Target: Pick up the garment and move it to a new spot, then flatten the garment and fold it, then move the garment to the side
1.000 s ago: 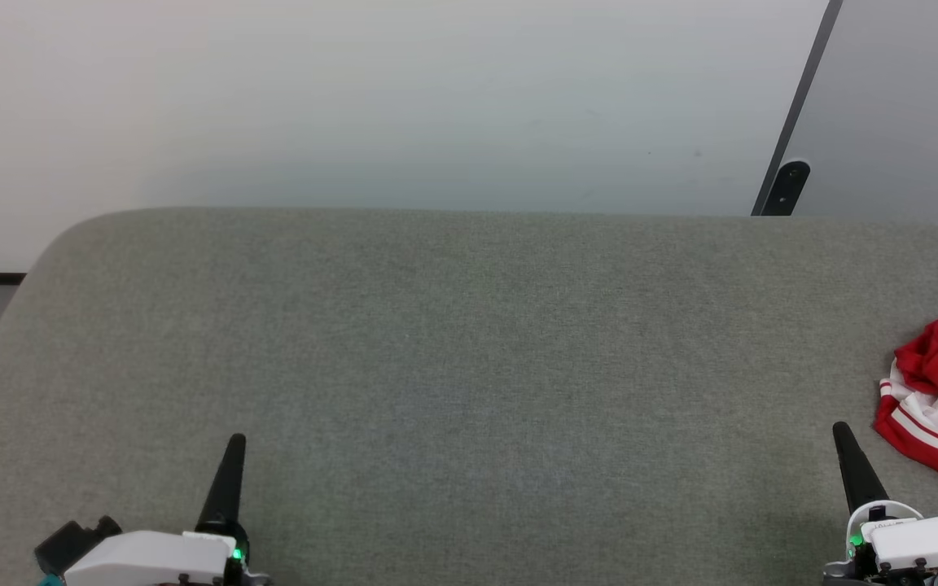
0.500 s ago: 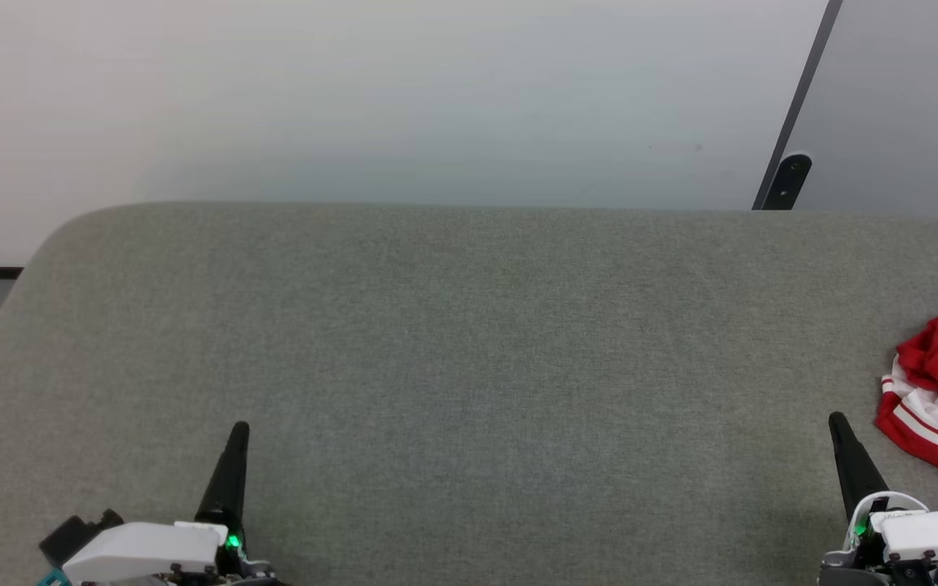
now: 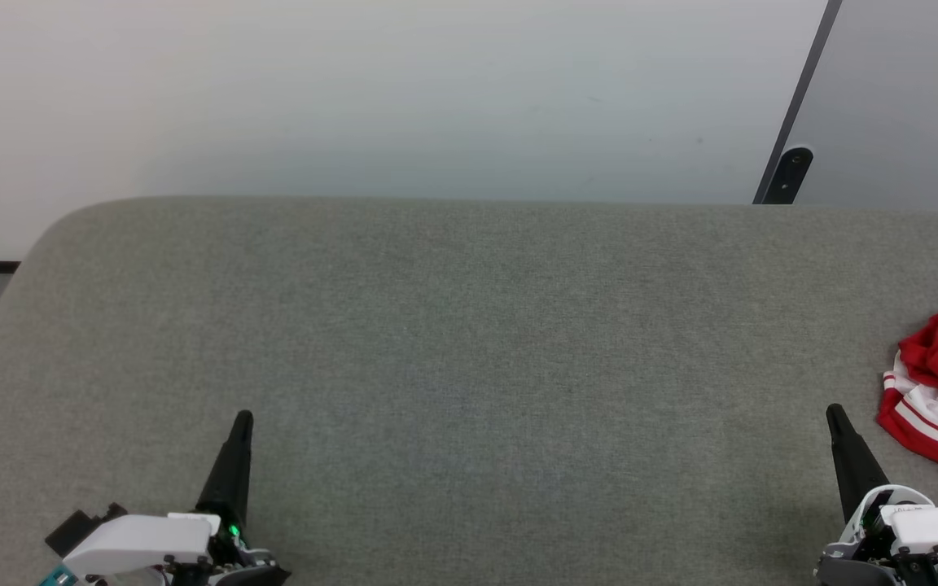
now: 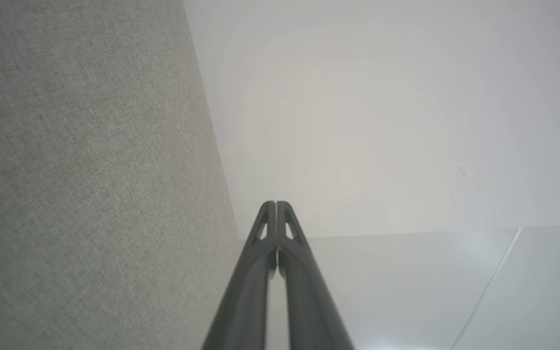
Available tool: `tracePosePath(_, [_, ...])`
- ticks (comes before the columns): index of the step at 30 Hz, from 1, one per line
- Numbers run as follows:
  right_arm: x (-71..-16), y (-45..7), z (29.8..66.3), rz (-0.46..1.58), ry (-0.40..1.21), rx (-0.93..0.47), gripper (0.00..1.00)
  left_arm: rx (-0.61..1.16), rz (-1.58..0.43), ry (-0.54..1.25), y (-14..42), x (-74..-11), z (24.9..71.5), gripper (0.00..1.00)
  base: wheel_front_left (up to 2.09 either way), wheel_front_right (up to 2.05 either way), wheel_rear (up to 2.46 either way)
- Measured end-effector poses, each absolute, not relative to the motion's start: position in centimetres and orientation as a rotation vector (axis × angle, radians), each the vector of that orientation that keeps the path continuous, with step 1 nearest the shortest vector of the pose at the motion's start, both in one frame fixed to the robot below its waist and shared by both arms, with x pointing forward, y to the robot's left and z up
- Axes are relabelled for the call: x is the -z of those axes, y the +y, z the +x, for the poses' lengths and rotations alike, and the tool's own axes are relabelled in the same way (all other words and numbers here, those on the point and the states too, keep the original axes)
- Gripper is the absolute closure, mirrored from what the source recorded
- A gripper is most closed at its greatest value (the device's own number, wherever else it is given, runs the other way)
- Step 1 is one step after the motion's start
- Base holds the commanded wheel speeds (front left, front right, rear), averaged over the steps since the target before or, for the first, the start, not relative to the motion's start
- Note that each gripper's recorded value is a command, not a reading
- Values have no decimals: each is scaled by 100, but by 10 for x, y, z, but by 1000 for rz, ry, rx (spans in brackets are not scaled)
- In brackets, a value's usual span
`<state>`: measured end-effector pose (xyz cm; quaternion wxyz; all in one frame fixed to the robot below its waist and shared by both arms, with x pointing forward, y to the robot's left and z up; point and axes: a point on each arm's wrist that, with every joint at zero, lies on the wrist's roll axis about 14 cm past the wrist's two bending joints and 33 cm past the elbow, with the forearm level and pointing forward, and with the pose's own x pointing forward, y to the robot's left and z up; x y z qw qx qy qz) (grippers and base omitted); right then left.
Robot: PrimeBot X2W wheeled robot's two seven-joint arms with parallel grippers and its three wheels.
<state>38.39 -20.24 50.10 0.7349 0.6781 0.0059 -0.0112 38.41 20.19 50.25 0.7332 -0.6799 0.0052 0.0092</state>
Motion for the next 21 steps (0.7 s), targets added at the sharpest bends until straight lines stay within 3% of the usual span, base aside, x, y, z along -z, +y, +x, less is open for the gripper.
tracePosePath(21, [-506,-200,389,1572,4,4,100,-8,-1574,9,200,-504,388,100,0,0,0])
